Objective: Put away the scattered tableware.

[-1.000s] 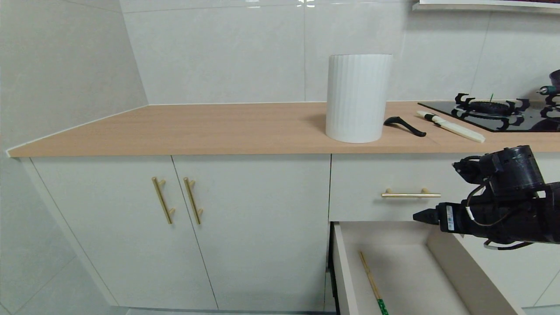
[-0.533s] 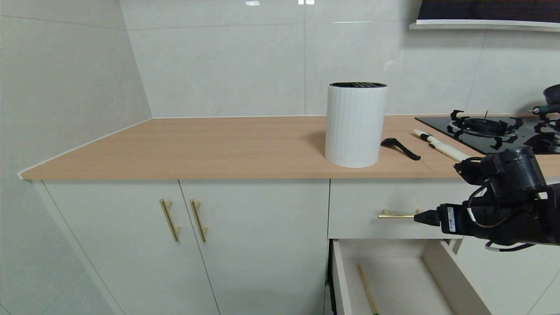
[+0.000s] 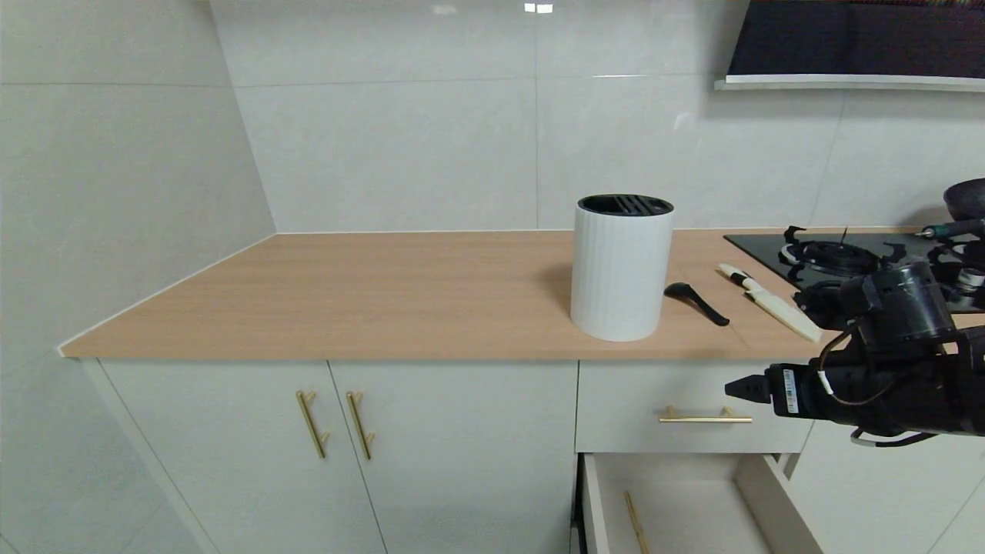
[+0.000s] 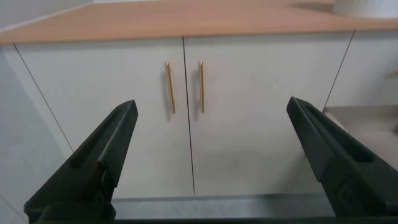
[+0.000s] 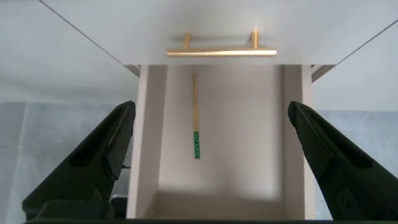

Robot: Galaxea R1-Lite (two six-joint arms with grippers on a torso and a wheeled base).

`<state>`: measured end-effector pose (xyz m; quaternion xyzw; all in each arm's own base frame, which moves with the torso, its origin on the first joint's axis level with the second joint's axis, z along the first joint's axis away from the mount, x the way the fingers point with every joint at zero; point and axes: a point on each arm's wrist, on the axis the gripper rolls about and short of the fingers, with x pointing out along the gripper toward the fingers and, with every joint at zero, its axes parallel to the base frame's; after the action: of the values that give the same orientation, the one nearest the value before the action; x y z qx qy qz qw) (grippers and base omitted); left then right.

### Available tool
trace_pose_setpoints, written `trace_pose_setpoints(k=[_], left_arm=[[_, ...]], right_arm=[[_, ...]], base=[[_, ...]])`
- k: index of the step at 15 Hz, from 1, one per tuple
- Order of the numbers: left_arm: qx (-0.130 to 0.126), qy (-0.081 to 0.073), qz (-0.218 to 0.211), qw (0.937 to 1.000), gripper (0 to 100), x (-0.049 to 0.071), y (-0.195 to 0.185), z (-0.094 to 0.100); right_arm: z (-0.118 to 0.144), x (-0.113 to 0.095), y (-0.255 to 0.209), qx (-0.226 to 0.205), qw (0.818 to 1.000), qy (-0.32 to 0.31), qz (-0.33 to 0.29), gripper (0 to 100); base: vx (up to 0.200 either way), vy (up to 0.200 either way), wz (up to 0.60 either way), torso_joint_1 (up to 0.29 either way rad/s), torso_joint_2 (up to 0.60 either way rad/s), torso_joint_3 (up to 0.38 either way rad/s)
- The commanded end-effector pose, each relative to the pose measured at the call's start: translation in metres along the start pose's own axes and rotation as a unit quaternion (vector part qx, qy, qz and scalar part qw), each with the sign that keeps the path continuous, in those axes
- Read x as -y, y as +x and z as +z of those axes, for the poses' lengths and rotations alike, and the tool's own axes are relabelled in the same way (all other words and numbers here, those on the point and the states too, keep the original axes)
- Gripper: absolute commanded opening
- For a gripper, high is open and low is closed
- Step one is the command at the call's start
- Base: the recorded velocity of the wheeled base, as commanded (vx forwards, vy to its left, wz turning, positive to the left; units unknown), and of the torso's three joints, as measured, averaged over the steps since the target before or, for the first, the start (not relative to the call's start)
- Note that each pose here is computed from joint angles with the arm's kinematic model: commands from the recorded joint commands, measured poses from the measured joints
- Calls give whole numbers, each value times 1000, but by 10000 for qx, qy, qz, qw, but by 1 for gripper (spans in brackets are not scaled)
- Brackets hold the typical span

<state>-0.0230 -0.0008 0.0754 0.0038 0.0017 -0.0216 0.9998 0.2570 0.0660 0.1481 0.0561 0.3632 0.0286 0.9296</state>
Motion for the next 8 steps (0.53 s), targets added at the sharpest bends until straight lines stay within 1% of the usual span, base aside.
trace_pose_setpoints(k=[1, 6, 8], left_arm=[[-5, 0, 1, 10000, 100, 0, 0, 0], [-5, 0, 1, 10000, 100, 0, 0, 0], [-5, 0, 1, 10000, 100, 0, 0, 0]], right_arm=[[-1, 0, 2, -21, 10000, -5, -2, 100], [-2, 0, 6, -87, 10000, -42, -20, 100], [-3, -1, 11, -133, 9999, -55, -56, 100]], base=[[0, 0, 0, 217, -481, -276], [0, 0, 0, 226, -499, -282], [0, 0, 0, 127, -288, -158]])
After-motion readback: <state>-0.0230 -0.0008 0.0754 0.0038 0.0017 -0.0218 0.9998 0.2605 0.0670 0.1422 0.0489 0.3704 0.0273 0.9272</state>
